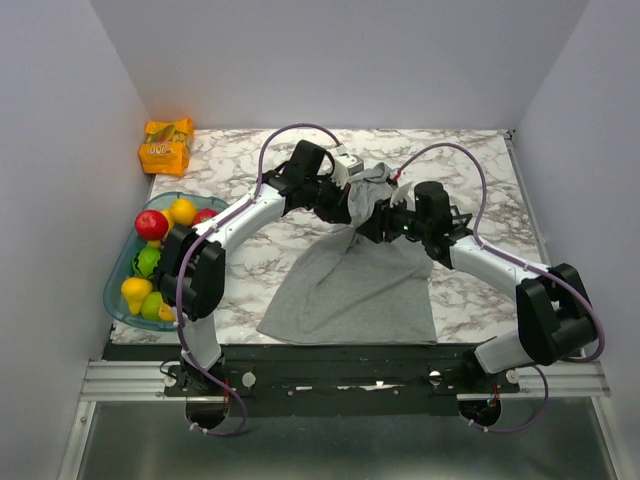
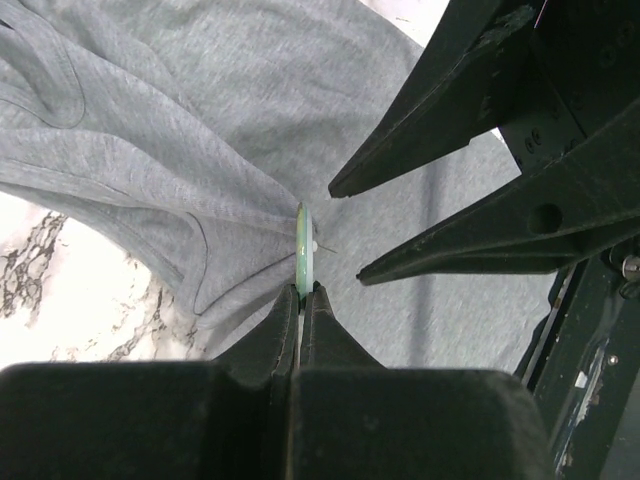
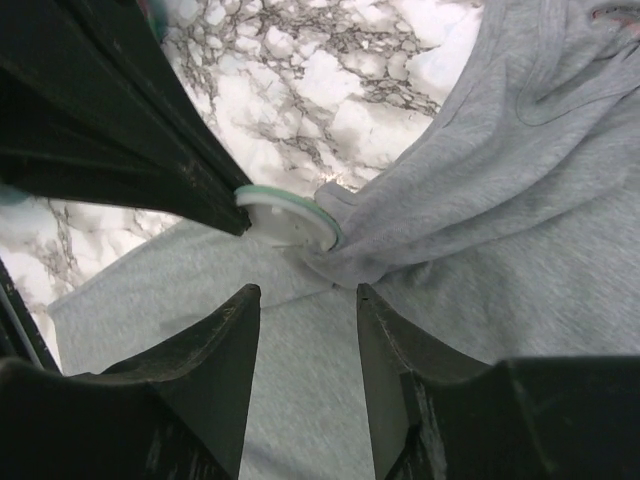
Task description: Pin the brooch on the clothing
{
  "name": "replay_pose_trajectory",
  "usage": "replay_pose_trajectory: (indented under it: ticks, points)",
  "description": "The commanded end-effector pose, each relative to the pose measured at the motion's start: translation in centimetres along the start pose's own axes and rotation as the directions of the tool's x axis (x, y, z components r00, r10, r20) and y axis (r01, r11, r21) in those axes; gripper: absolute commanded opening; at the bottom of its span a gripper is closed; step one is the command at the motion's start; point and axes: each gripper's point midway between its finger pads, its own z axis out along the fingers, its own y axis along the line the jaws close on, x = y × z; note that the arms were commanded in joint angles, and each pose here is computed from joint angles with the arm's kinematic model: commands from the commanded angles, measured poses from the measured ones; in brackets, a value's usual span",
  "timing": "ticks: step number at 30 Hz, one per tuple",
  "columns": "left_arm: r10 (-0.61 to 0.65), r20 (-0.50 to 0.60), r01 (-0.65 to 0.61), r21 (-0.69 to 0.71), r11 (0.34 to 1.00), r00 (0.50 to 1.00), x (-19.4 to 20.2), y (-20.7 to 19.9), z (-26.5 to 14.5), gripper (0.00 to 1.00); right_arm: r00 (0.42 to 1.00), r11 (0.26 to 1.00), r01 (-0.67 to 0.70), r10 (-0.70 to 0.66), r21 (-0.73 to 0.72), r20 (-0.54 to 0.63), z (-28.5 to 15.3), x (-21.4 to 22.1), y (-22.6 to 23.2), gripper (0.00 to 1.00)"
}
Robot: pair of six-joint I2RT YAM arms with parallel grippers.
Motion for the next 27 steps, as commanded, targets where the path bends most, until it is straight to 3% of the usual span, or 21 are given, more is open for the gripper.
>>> replay_pose_trajectory:
  ticks: [1,5,13,27]
  points:
    - [0.003,0.017,-0.004,0.063,0.998,1.000,-0.6,-0.5,0.3,0.00,0.998,0.998,0.034,-0.031,-0.056,0.048,-0.9,-0.4,-0.8,0.54]
    - [-0.011,0.019,0.009,0.099,0.995,1.000,-0.4,-0.5,0.3,0.00,0.996,0.983,0.064,-0.051,-0.173,0.077,-1.9,-0.8,-0.6,0.61]
    - [-0.029,-0.001,0.029,0.208,0.978,1.000,0.2,-1.9,0.7,0.00,0.991,0.946,0.124,-0.103,-0.299,0.086,-0.8,-0.9,0.1,0.59]
    - [-0.074,-0.013,0.075,0.293,0.953,0.997,0.4,-2.8,1.3,0.00,0.990,0.935,0.139,-0.122,-0.326,0.072,-0.3,-0.1,0.0,0.54]
